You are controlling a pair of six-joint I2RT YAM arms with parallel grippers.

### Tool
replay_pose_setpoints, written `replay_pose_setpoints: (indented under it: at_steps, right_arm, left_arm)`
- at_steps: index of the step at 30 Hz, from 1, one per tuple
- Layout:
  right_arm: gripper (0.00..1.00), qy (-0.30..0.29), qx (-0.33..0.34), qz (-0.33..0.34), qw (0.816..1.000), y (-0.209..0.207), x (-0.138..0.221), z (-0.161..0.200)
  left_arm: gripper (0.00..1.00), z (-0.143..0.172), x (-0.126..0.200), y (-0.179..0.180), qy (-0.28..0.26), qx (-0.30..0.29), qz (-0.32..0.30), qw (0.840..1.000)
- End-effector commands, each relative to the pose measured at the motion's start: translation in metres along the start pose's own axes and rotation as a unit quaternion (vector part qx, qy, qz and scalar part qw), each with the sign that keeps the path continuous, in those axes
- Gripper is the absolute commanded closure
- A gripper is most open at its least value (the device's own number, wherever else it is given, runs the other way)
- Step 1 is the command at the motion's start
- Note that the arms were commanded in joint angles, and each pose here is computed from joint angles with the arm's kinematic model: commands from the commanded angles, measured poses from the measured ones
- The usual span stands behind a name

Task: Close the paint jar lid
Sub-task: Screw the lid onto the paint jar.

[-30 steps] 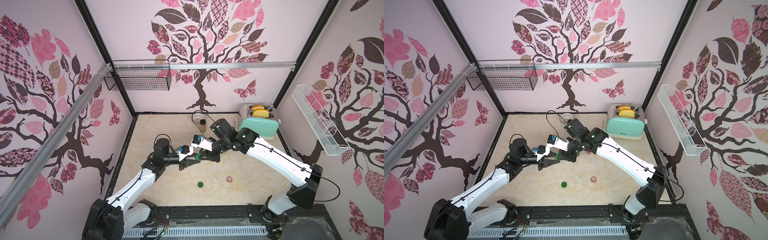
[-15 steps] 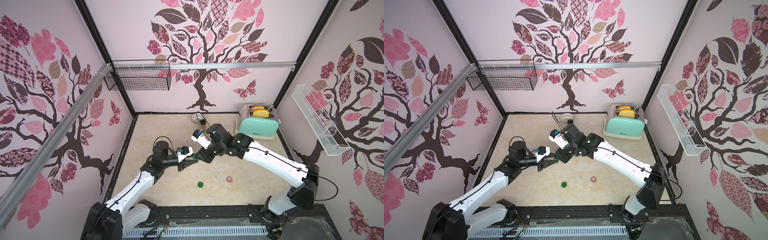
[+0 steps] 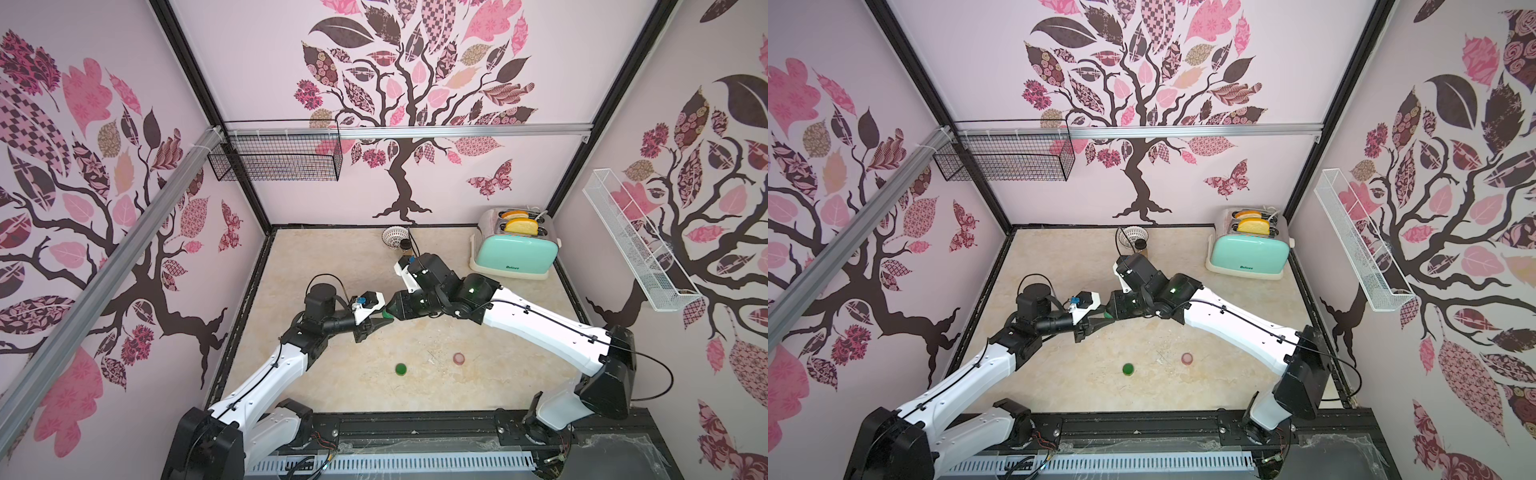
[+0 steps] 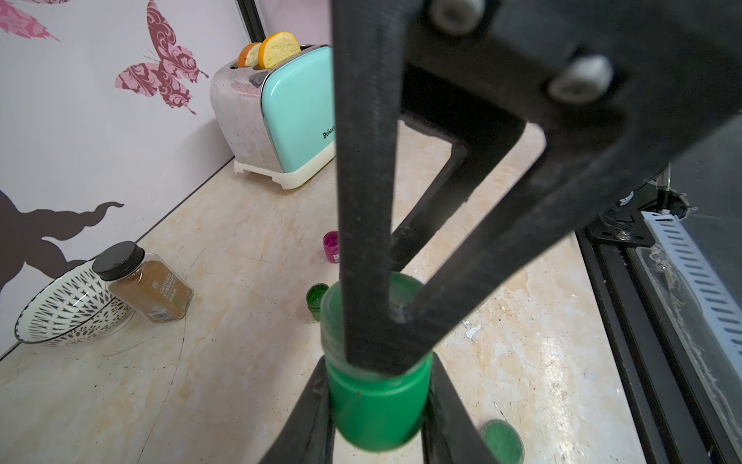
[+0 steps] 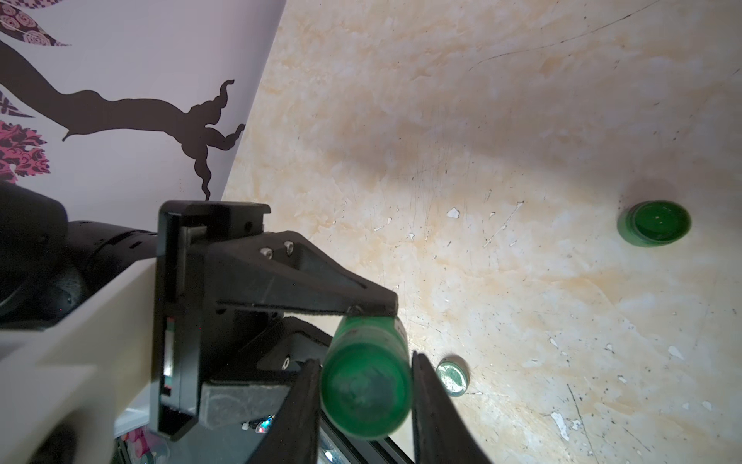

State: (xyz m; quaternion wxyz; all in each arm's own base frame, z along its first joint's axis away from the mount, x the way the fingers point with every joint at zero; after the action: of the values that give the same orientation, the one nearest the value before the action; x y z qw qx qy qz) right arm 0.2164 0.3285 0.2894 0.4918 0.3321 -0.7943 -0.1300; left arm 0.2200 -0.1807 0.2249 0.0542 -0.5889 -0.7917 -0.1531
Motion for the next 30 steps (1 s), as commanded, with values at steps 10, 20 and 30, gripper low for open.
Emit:
replay_pose_setpoints:
  at_steps: [10,20,30]
  right_arm:
    - [0.37,-0.121,0.115,-0.026,0.986,0.013,0.084,-0.037]
    - [0.31,-0.063,0.442,-0.170,0.878,0.019,0.091,0.004]
    - [0.31,-0.025,0.554,-0.149,0.818,0.001,0.065,0.017]
  left_arm:
    - [0.73,-0.038,0.003,-0.002,-0.072,-0.071,0.020,0.995]
    - [0.73,-0.035,-0.001,-0.010,-0.072,-0.047,0.083,0.993]
    - [0.73,-0.034,-0.001,-0.011,-0.068,-0.046,0.085,0.993]
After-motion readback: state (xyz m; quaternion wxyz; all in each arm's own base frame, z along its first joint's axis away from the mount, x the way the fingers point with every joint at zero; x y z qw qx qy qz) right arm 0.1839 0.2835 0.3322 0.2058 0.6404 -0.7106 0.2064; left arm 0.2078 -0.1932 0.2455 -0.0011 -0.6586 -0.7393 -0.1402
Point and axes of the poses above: each gripper's point midway between its finger pads, its own x axis back along the fingers, its own y axis along the line the jaws close on, z = x × y, the point moved 6 cm from there along x, back along the fingers, and after that the axes turned 2 degrees about -x, right-handed, at the moved point
